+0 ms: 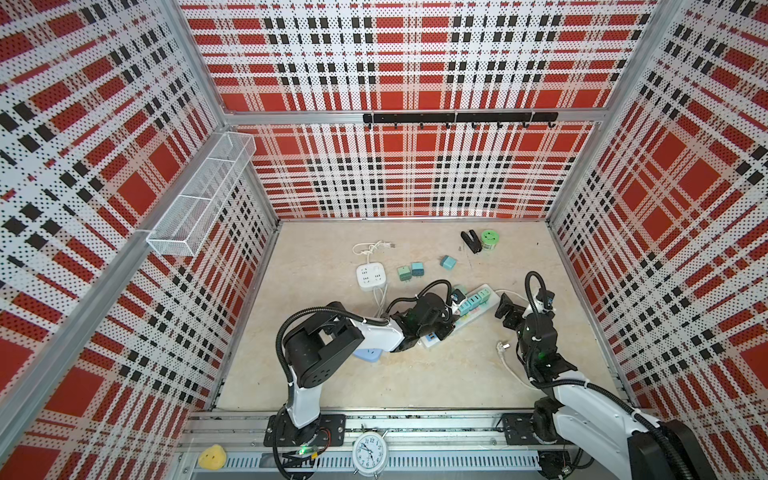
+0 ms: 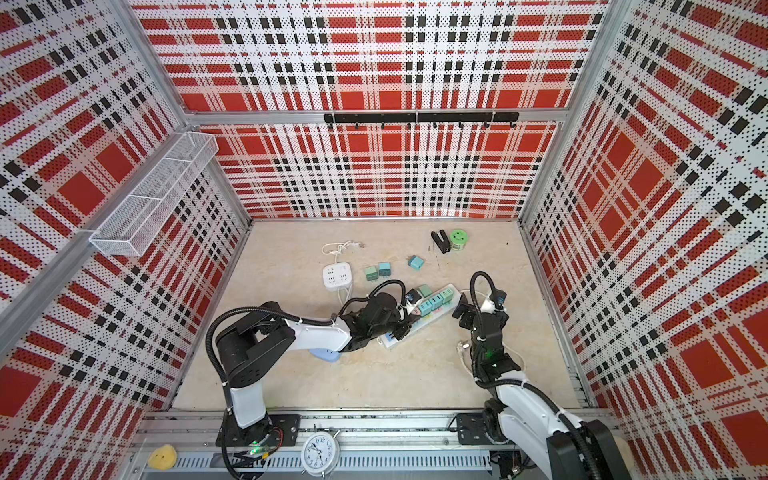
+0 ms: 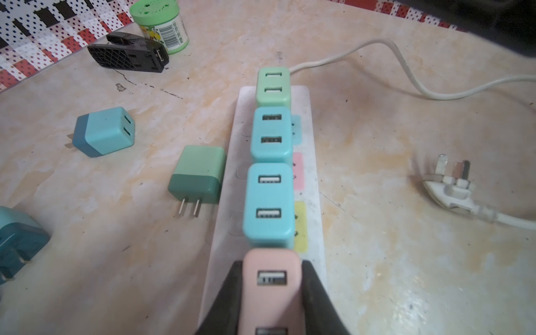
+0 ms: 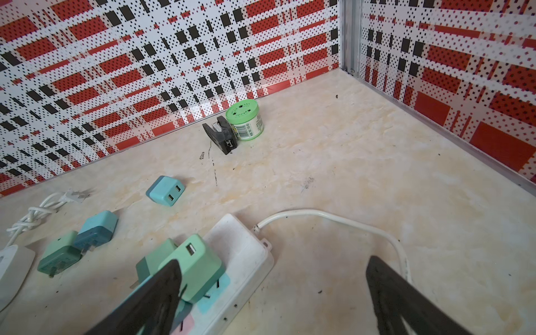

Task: Insert the plug
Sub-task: 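Press the pink adapter down into the strip socket with left gripper, then open left gripper and lift away while right gripper reaches toward loose adapters, then lower right gripper onto the light teal adapter and close on it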

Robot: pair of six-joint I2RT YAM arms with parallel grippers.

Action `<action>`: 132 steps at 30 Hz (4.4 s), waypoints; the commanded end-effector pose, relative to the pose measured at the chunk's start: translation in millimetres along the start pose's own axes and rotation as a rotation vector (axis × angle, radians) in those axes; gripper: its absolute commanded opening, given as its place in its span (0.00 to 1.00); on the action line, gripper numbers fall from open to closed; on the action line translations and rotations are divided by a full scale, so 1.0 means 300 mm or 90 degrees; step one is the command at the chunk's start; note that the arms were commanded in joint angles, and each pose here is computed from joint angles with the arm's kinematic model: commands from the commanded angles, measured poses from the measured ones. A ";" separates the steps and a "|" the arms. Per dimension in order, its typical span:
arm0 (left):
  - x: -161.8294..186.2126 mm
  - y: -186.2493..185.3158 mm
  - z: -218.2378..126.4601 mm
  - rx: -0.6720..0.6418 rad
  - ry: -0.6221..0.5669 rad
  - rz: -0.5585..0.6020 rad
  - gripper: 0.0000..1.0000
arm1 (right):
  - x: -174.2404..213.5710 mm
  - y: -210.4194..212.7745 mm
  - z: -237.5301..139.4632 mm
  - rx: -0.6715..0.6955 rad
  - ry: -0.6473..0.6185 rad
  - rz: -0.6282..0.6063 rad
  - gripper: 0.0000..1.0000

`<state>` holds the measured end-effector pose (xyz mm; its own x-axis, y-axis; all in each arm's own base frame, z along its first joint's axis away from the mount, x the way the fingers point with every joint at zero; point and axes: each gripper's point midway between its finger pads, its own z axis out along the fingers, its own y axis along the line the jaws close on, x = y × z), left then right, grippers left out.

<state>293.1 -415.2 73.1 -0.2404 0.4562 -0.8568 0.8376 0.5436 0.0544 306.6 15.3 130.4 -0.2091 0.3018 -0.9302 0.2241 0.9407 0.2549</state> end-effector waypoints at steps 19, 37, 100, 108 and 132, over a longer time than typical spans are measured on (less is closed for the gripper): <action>-0.144 0.118 -0.319 -0.051 -0.118 -0.013 0.97 | -0.137 0.231 0.096 -0.099 0.092 -0.039 0.94; -0.075 0.454 -0.589 -0.337 -0.246 -0.162 0.99 | 0.016 0.577 0.577 -0.094 0.363 -0.213 0.73; -0.105 0.413 -0.565 -0.307 -0.230 -0.126 0.99 | 0.161 0.821 0.472 -0.226 0.453 -0.313 0.63; -0.109 0.404 -0.562 -0.298 -0.231 -0.125 0.99 | 0.160 0.731 0.470 -0.158 0.434 -0.311 0.78; -0.113 0.387 -0.544 -0.288 -0.216 -0.111 0.99 | 0.363 0.670 0.578 -0.156 0.490 -0.226 0.83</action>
<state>318.3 -247.6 184.7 -0.1342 0.1287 -0.9826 0.4796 0.8761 0.0492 479.5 200.3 27.3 -0.8517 -0.0965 -0.5151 -0.1652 0.9822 0.0892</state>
